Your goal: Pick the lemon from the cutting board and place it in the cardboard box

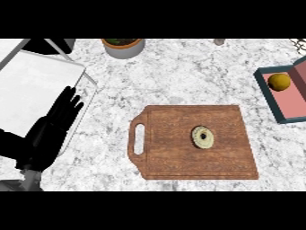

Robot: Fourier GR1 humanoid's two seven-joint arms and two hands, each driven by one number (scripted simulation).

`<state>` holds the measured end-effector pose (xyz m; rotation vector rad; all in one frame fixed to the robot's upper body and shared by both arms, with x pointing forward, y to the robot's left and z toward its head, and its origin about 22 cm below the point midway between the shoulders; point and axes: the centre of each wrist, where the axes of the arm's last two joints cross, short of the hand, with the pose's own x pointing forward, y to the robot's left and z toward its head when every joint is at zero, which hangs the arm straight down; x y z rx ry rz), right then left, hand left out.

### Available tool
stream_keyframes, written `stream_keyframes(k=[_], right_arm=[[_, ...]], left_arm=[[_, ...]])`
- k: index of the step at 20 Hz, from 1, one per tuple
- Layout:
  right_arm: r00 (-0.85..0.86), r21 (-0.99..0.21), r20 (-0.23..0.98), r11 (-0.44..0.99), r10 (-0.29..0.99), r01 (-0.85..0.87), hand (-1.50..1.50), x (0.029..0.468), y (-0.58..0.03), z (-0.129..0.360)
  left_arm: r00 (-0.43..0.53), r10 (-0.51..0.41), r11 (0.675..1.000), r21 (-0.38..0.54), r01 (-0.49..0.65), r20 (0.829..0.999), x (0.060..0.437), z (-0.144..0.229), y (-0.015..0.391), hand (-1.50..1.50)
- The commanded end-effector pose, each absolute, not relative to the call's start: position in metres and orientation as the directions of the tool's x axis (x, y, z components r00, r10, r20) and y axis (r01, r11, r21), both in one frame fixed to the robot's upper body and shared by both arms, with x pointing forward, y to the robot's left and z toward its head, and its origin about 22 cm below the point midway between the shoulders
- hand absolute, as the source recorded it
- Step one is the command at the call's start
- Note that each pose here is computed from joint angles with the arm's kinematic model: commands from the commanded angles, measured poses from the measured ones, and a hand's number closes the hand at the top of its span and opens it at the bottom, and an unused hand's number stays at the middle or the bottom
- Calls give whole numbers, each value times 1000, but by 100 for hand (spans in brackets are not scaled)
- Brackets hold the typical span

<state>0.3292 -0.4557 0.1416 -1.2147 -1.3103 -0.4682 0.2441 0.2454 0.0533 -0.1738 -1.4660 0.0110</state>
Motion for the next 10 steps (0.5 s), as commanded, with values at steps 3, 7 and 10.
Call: stream_keyframes(k=[3,7,10], right_arm=[[254,-416,885,414,391,810,-150,279,-487,143],[244,-400,894,424,375,813,-150,256,-495,126],[258,-414,888,414,381,811,-150,245,-498,124]], left_arm=[[138,4,995,11,-103,990,240,44,296,0],[137,-15,997,26,-76,991,236,48,309,0],[143,7,997,4,-79,990,235,42,311,0]])
